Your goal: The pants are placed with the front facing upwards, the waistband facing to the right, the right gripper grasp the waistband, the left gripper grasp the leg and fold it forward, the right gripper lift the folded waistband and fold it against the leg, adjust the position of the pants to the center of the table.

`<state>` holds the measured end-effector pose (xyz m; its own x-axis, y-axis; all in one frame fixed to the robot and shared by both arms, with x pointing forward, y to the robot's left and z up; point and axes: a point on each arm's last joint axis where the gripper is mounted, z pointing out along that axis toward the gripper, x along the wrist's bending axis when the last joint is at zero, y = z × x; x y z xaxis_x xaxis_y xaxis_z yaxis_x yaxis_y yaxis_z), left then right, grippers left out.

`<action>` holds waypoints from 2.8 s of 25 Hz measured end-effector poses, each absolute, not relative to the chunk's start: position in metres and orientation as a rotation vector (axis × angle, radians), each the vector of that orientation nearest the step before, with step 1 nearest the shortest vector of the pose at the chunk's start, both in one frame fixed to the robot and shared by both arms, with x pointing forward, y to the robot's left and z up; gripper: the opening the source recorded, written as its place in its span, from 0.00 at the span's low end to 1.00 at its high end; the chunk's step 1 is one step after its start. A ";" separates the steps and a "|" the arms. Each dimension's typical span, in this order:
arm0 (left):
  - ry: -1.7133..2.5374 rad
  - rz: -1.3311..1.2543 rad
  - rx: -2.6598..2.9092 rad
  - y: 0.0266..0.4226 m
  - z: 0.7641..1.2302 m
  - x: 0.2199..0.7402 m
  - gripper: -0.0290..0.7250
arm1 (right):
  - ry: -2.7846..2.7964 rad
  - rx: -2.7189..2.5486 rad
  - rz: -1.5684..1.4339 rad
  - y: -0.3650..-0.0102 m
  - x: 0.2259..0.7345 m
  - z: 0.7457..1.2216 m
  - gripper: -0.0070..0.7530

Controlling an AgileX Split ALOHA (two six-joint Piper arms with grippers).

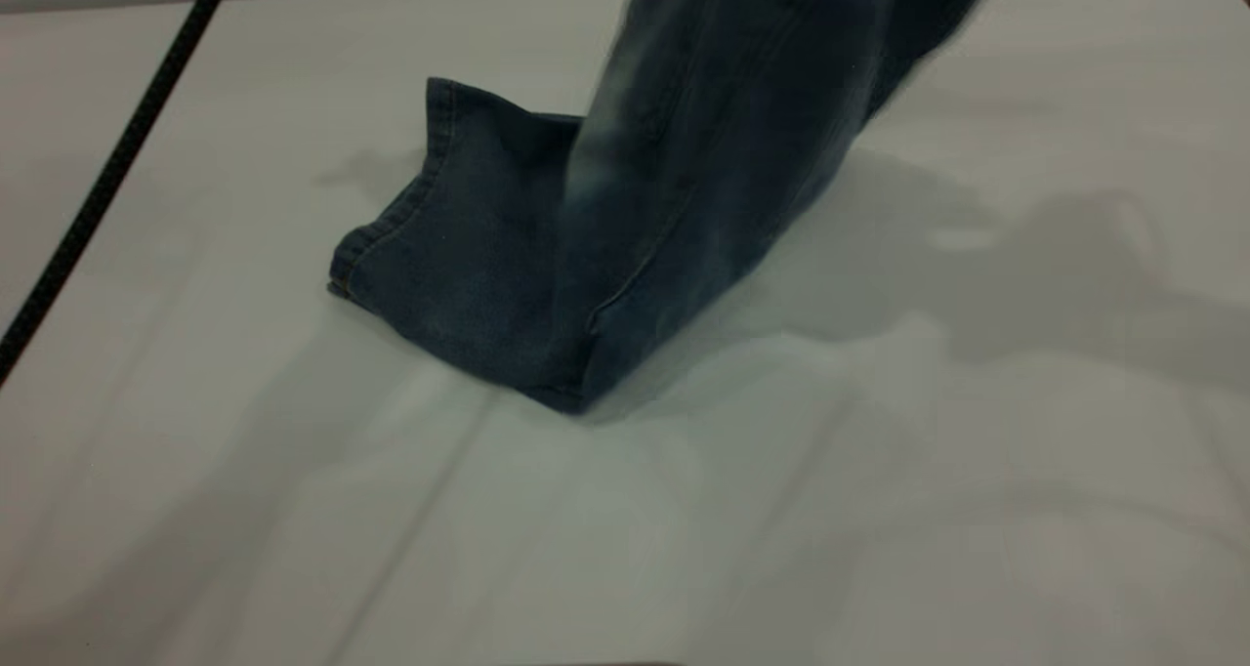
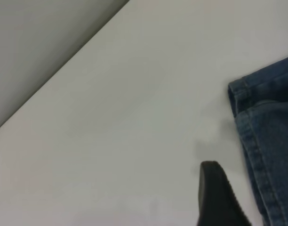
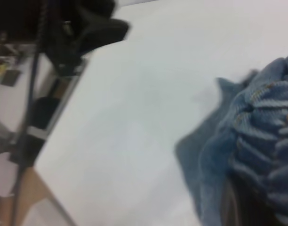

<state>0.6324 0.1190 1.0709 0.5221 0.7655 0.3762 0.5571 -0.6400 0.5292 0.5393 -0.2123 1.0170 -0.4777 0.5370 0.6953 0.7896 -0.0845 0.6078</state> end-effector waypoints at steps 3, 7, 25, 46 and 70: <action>1.103 0.827 2.410 0.118 1.071 0.632 0.48 | -1.993 -1.477 -1.551 -0.227 0.533 1.023 0.10; 1.116 0.794 2.392 0.116 1.070 0.631 0.48 | -2.004 -1.429 -1.544 -0.228 0.527 1.030 0.10; 1.008 1.009 2.069 0.155 1.204 0.560 0.48 | -2.058 -1.421 -1.540 -0.139 0.528 1.003 0.10; 1.090 0.971 2.079 0.179 1.233 0.517 0.48 | -2.103 -1.354 -1.363 -0.041 0.568 0.902 0.41; 1.097 0.960 2.084 0.179 1.232 0.516 0.48 | -2.278 -1.090 -0.782 -0.012 0.525 0.903 0.68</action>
